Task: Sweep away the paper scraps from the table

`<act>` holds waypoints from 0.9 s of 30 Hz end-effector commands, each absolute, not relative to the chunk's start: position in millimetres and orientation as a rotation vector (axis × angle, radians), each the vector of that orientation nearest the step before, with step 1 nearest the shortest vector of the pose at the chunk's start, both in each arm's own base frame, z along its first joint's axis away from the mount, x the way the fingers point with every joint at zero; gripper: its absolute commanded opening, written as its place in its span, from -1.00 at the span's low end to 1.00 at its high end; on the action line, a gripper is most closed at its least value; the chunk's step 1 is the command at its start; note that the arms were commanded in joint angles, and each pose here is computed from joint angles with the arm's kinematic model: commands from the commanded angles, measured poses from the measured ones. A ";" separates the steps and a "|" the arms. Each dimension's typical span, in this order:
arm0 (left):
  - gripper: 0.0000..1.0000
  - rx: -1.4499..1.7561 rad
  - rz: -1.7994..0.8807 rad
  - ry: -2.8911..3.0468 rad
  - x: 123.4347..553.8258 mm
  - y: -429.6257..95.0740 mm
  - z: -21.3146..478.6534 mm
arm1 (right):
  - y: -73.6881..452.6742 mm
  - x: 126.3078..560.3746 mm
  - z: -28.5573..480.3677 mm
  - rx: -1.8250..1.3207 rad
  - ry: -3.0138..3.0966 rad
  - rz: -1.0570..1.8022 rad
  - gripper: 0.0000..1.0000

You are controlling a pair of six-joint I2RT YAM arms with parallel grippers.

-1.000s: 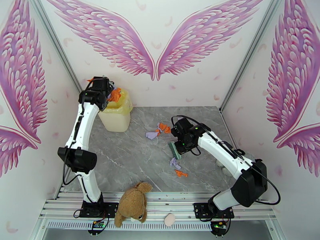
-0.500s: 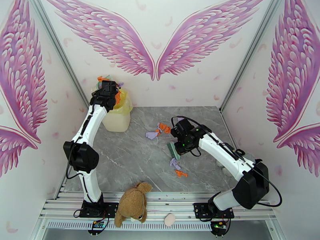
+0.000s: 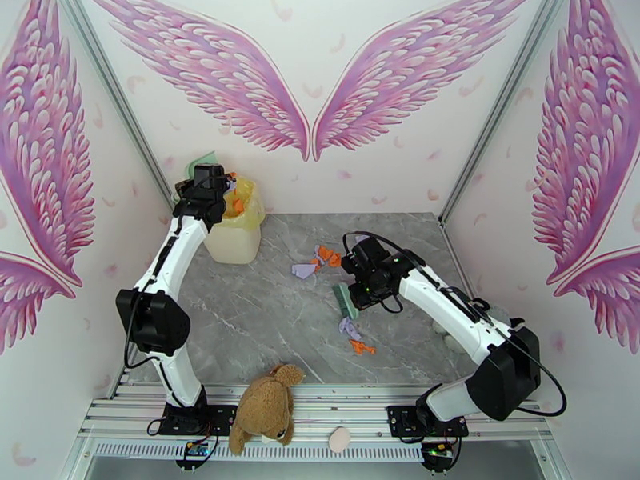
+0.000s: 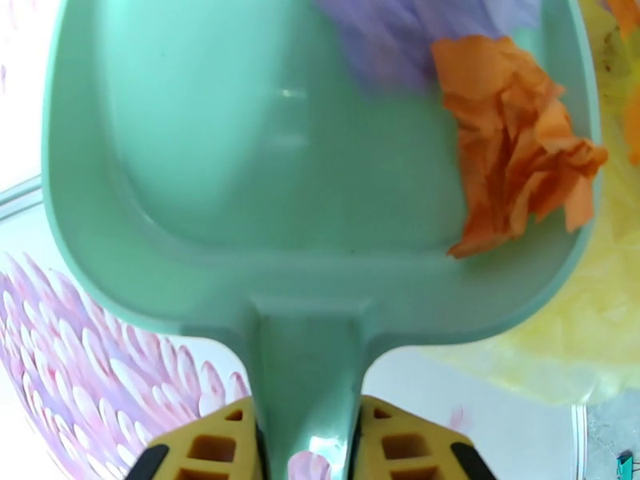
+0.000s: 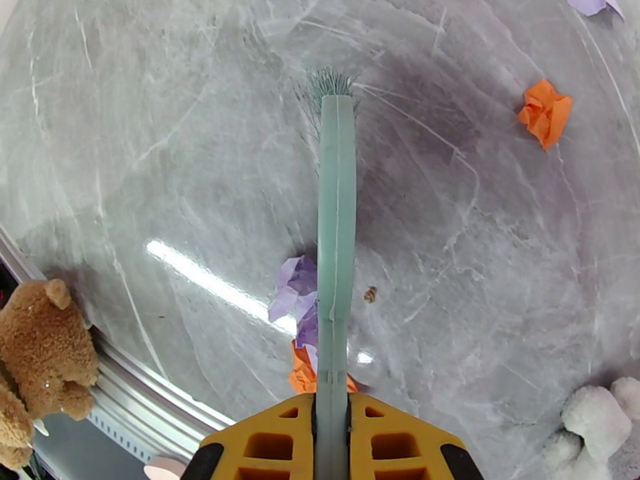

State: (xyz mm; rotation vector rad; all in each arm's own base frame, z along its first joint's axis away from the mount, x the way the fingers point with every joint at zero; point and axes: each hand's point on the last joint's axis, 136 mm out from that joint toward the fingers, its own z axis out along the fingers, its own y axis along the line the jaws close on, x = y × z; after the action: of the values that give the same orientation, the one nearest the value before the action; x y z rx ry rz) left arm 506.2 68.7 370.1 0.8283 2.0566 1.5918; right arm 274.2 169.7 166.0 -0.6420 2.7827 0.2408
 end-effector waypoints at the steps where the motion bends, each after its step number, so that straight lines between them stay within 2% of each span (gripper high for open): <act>1: -1.00 0.771 1.606 2.023 495.9 71.3 390.7 | 171.1 273.8 175.6 -0.644 2.739 0.270 -1.00; 12: -1.00 0.831 1.622 2.019 497.5 63.8 378.4 | 171.1 273.9 175.2 -0.637 2.738 0.273 -1.00; 17: -1.00 0.943 1.649 2.006 501.5 50.6 357.0 | 172.5 273.5 173.5 -0.640 2.740 0.284 -1.00; 27: -1.00 0.973 1.694 1.957 505.5 36.7 367.2 | 174.9 270.5 174.8 -0.643 2.720 0.319 -1.00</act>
State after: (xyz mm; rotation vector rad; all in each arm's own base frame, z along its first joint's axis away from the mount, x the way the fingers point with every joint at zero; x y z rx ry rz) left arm 510.4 35.1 342.4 1.0395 1.9963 1.6524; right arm 269.4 170.4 165.4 -0.6439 2.7685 0.2699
